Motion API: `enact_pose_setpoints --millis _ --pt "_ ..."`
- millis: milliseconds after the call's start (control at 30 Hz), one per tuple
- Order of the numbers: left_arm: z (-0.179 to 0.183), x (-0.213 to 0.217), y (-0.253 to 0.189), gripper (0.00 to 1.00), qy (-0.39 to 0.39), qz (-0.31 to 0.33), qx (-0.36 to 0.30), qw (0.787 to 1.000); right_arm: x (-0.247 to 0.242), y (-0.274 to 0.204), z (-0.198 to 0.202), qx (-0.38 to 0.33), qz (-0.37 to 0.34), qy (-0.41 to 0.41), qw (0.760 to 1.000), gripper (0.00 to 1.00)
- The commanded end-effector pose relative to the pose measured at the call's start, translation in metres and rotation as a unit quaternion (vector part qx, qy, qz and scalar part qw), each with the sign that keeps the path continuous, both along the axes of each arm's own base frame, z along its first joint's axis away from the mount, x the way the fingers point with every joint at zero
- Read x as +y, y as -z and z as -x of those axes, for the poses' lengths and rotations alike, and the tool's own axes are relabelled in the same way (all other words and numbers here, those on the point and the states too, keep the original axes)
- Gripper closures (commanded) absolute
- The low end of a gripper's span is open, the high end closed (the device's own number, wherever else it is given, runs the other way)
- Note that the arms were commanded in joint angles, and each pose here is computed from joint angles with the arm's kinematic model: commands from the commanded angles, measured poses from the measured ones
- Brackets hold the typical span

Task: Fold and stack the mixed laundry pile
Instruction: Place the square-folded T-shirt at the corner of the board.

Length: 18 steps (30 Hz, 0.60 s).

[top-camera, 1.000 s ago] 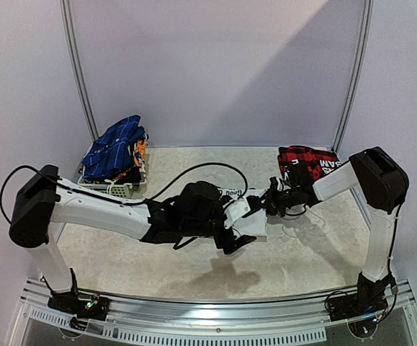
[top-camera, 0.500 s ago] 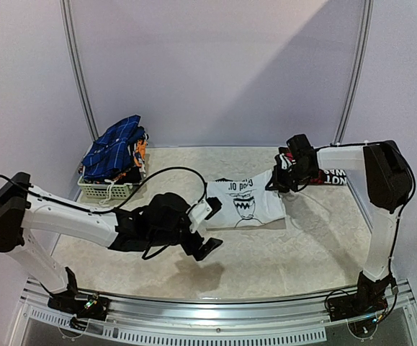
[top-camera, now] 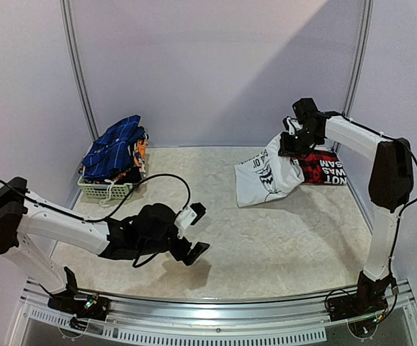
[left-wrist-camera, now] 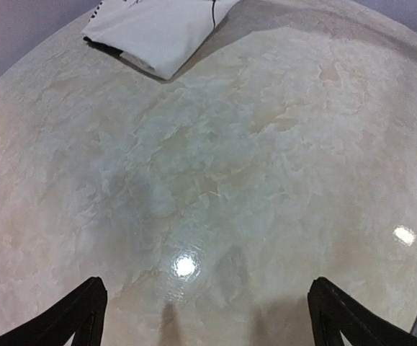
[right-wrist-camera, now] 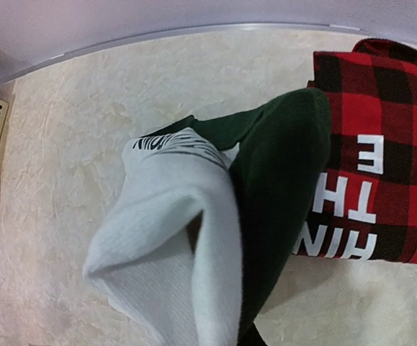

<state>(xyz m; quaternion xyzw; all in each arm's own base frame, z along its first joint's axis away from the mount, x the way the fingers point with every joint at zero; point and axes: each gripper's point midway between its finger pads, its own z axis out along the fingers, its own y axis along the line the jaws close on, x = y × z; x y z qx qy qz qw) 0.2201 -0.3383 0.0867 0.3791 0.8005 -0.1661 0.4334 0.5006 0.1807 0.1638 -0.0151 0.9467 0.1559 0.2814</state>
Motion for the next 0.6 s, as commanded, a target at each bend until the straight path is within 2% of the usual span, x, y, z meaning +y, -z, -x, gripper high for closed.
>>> enact_pose_setpoints --millis 0,567 --pt "-0.004 0.006 0.000 0.00 -0.017 0.021 0.000 1.000 -0.025 0.001 -0.013 -0.001 0.061 0.015 0.998 1.00" --pt "0.004 0.004 0.018 0.00 -0.002 0.029 0.019 0.999 -0.069 -0.064 -0.054 -0.088 0.156 0.040 0.983 1.00"
